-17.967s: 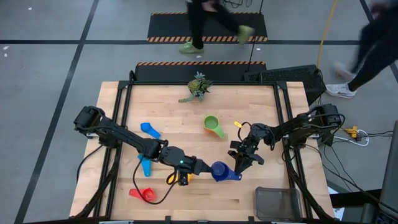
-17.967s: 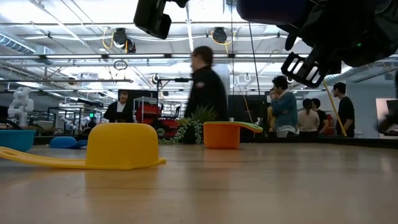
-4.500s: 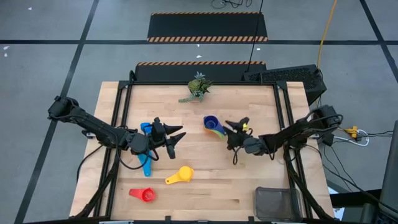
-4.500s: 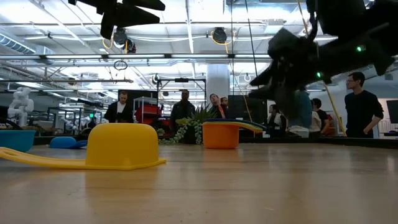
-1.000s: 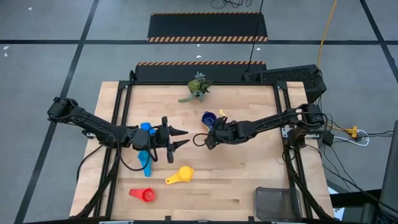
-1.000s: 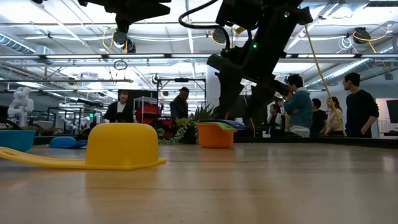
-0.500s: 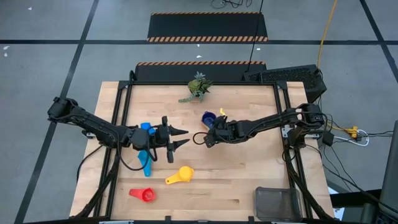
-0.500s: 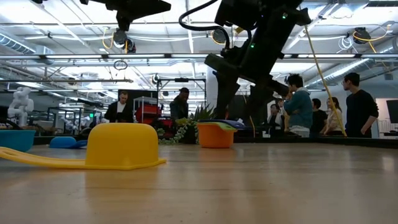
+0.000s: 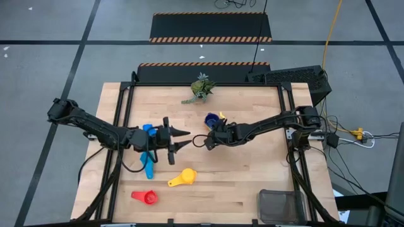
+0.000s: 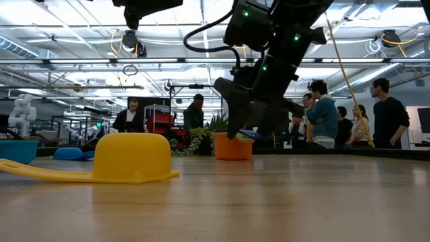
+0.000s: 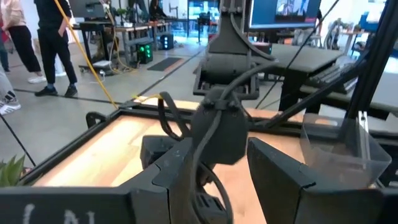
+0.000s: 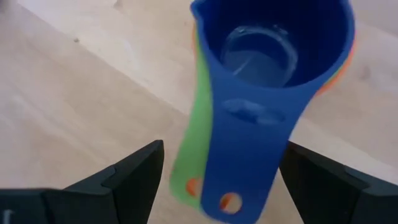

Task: Nest measuring cups in basket
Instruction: Stack the violet measuring cup on top of the green measuring cup, then stack the yellow measuring cups on top of the violet measuring cups

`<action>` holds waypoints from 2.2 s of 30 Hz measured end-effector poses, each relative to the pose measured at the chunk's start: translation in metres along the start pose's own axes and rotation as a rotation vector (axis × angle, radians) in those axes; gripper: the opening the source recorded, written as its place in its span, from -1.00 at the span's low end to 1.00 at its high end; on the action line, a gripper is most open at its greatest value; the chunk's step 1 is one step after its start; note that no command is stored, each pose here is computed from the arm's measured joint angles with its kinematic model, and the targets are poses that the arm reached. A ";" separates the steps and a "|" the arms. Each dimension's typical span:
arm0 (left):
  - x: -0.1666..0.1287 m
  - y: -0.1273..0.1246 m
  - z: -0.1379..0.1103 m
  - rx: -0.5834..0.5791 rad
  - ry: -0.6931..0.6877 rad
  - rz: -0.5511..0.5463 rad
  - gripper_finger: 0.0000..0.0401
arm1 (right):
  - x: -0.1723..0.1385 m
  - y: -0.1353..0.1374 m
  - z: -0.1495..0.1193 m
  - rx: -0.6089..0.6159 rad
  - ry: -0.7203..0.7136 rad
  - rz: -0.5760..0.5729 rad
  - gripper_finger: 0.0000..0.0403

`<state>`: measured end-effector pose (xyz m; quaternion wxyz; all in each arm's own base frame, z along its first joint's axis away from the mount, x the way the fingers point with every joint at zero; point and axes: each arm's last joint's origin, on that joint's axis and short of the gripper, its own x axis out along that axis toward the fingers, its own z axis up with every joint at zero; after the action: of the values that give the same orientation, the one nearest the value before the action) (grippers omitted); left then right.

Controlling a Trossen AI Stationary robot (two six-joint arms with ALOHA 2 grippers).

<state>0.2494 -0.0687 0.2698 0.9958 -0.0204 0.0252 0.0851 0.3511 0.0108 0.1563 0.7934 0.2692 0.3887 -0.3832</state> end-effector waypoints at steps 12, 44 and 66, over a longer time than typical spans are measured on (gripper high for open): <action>0.000 0.002 0.001 0.007 -0.003 0.015 -0.23 | 0.001 -0.006 -0.001 -0.066 0.026 -0.048 0.08; 0.015 0.027 0.022 0.087 -0.048 0.069 -0.23 | -0.008 -0.015 0.013 -0.235 0.018 -0.055 0.22; -0.008 -0.015 -0.004 0.142 0.517 -0.057 -0.23 | -0.108 -0.005 0.017 -0.596 -0.187 0.195 0.34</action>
<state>0.2439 -0.0846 0.2671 0.9572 0.0279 0.2842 0.0470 0.3107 0.0388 0.2535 0.9026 0.0247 0.3816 -0.1978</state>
